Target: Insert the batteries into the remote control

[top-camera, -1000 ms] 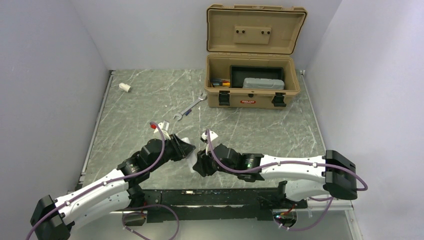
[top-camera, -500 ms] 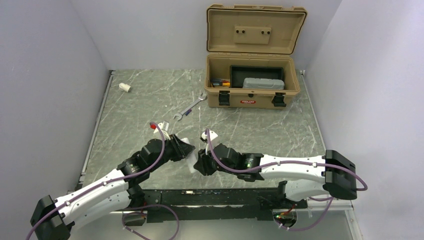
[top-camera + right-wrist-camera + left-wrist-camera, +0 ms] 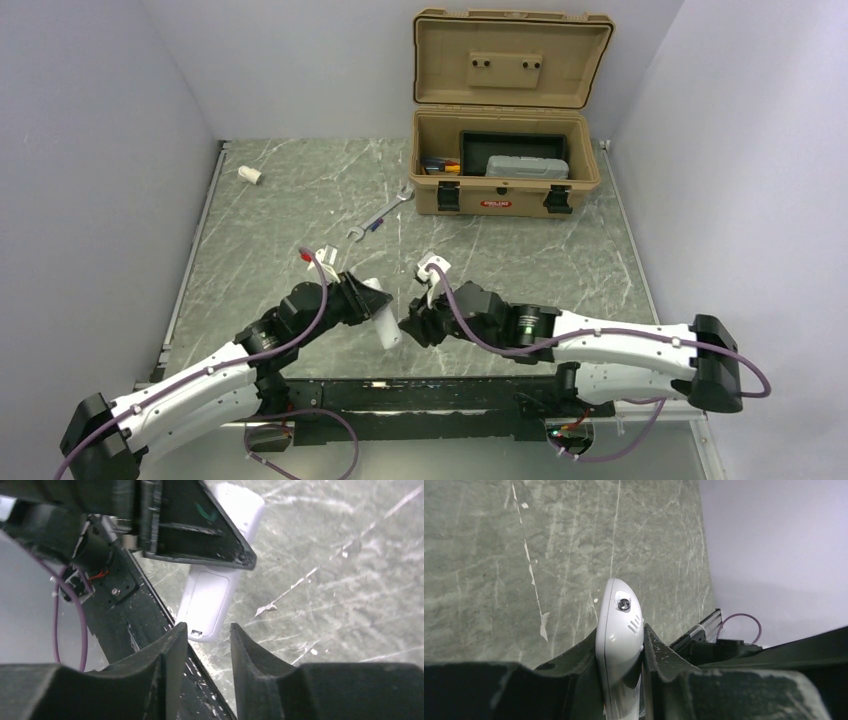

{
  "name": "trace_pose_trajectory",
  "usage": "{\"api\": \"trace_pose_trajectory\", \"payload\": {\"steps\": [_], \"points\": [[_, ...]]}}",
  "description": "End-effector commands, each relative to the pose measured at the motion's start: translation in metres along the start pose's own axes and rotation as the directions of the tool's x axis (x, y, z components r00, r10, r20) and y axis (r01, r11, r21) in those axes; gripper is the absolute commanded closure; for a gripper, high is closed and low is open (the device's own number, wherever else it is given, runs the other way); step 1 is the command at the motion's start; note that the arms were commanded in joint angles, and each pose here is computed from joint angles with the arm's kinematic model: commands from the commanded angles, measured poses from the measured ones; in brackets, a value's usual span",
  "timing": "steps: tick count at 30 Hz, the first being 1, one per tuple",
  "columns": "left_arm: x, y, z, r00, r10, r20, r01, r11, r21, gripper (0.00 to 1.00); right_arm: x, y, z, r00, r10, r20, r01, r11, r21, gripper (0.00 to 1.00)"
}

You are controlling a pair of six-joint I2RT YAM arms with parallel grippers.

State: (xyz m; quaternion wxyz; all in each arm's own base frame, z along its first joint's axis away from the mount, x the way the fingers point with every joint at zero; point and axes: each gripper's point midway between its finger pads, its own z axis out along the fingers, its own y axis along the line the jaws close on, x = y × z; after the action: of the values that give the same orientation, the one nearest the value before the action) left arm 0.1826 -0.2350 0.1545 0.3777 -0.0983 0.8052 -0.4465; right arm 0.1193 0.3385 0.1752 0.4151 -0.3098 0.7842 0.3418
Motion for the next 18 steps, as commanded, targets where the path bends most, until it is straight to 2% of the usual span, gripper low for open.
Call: {"api": "trace_pose_trajectory", "payload": {"steps": [1, 4, 8, 11, 18], "points": [[0.009, -0.024, -0.001, 0.995, -0.094, -0.039, 0.099, 0.981, 0.165, 1.00, -0.009, 0.019, -0.022, 0.953, -0.290, 0.089, 0.301, 0.936, -0.182, 0.57], [0.020, -0.028, -0.002, 0.983, -0.163, -0.088, 0.180, 0.956, 0.231, 1.00, -0.005, 0.038, -0.042, 0.889, -0.421, 0.179, 0.458, 0.829, -0.323, 0.53], [0.025, -0.033, -0.007, 0.968, -0.218, -0.122, 0.245, 0.926, 0.288, 1.00, -0.003, 0.043, -0.061, 0.771, -0.565, 0.293, 0.636, 0.684, -0.357, 0.49], [0.024, -0.040, -0.011, 0.961, -0.243, -0.133, 0.274, 0.907, 0.321, 1.00, 0.004, 0.045, -0.072, 0.689, -0.646, 0.329, 0.722, 0.576, -0.383, 0.46], [0.023, -0.049, -0.014, 0.955, -0.256, -0.152, 0.295, 0.888, 0.352, 1.00, 0.013, 0.057, -0.071, 0.639, -0.683, 0.354, 0.755, 0.471, -0.456, 0.47]]}}
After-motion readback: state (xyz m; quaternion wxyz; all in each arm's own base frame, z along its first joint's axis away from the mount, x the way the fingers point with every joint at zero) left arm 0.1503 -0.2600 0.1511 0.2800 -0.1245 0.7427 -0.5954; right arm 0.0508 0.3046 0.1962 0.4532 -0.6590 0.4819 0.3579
